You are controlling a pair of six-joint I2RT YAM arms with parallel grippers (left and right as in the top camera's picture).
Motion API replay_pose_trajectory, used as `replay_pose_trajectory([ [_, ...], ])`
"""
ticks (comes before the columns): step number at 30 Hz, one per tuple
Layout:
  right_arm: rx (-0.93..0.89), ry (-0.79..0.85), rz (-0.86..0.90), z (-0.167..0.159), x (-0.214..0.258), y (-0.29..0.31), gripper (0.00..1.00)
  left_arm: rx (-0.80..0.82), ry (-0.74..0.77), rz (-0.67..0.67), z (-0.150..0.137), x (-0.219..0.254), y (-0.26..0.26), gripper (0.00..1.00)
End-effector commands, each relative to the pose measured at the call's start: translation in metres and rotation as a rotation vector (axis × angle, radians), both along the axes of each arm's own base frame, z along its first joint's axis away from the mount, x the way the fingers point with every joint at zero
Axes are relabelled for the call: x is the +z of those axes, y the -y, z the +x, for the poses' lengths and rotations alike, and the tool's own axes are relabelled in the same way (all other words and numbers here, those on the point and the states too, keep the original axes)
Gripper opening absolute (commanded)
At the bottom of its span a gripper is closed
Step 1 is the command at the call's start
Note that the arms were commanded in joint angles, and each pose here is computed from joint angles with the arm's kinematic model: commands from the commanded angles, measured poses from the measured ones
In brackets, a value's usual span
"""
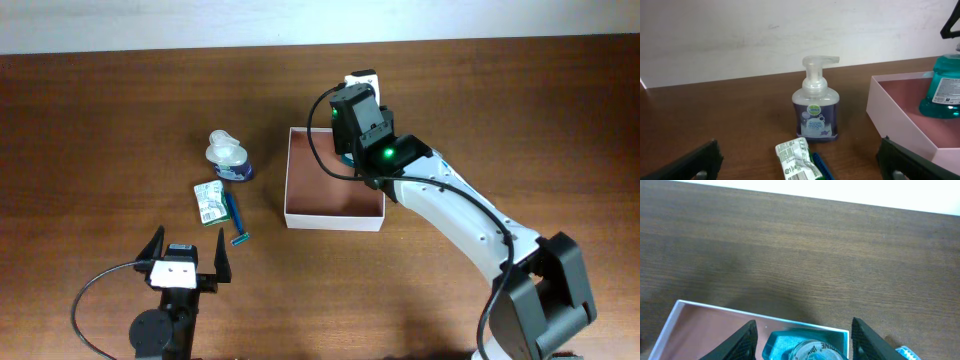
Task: Pack container
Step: 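Lower the bottle into the box and open the right gripper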
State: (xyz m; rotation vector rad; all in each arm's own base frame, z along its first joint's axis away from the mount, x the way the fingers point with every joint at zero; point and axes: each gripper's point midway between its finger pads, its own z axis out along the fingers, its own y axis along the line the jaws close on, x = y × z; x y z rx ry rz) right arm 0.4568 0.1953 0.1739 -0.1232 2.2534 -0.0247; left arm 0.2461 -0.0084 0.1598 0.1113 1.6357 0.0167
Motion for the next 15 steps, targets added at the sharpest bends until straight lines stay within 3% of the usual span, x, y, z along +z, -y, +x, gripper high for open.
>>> replay_pose_trajectory([
  [1, -0.002, 0.128, 0.045, -0.002, 0.070, 0.001, 0.53, -0.014, 0.000, 0.011, 0.000, -0.001, 0.002, 0.99],
  [8, -0.165, 0.150, 0.113, -0.013, 0.105, 0.052, 0.53, -0.014, 0.000, 0.011, 0.000, -0.001, 0.002, 0.99],
  [14, -0.312, 0.007, 0.149, -0.018, 0.078, 0.117, 0.51, -0.014, 0.000, 0.011, 0.000, -0.001, 0.002, 0.99],
  [15, -0.322, -0.029, 0.157, -0.019, 0.070, 0.126, 0.46, -0.014, 0.000, 0.011, 0.000, -0.001, 0.002, 0.99],
])
